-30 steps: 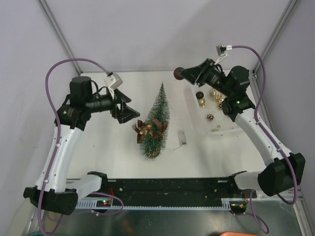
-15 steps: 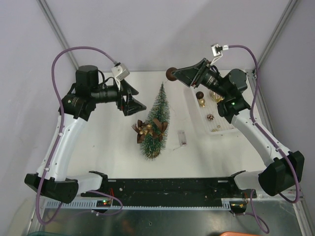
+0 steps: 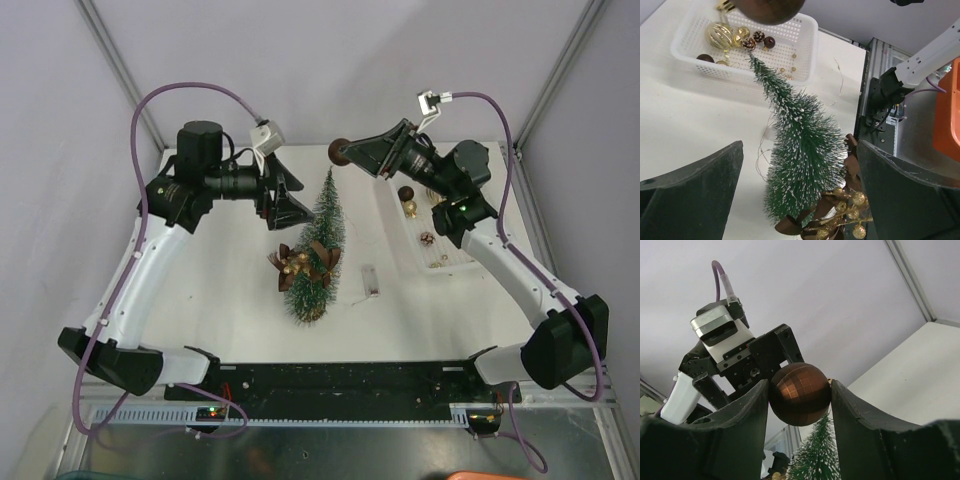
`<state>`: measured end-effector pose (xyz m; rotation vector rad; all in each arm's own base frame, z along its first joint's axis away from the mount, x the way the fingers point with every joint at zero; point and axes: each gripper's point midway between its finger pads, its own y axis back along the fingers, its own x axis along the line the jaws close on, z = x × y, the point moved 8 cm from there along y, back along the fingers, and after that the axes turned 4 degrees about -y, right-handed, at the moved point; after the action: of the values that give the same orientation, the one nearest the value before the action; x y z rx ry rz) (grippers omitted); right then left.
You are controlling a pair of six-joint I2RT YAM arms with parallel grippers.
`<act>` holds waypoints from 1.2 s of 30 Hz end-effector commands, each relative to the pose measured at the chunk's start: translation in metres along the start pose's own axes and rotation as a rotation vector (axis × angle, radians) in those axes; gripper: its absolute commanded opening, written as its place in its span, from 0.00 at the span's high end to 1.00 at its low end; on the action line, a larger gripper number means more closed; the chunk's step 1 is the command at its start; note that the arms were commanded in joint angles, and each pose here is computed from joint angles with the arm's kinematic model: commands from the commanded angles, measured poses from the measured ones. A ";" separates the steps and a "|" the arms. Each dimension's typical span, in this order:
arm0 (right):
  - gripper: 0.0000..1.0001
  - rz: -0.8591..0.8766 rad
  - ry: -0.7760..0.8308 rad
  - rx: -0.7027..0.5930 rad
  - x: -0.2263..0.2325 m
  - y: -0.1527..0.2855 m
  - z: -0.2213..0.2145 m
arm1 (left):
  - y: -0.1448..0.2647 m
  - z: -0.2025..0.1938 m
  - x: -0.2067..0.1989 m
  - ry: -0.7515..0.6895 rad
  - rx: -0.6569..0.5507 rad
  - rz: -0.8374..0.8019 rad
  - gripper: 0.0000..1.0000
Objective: Decorate the small christmas tree
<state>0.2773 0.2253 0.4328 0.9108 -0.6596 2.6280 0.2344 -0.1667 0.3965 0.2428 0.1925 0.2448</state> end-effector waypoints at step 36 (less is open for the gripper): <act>0.66 0.025 0.056 0.010 0.027 0.005 0.002 | -0.013 -0.012 0.001 -0.031 0.016 -0.023 0.22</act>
<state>0.2719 0.2331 0.4269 0.9304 -0.5771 2.6275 0.2387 -0.1754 0.3762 0.2737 0.2262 0.2265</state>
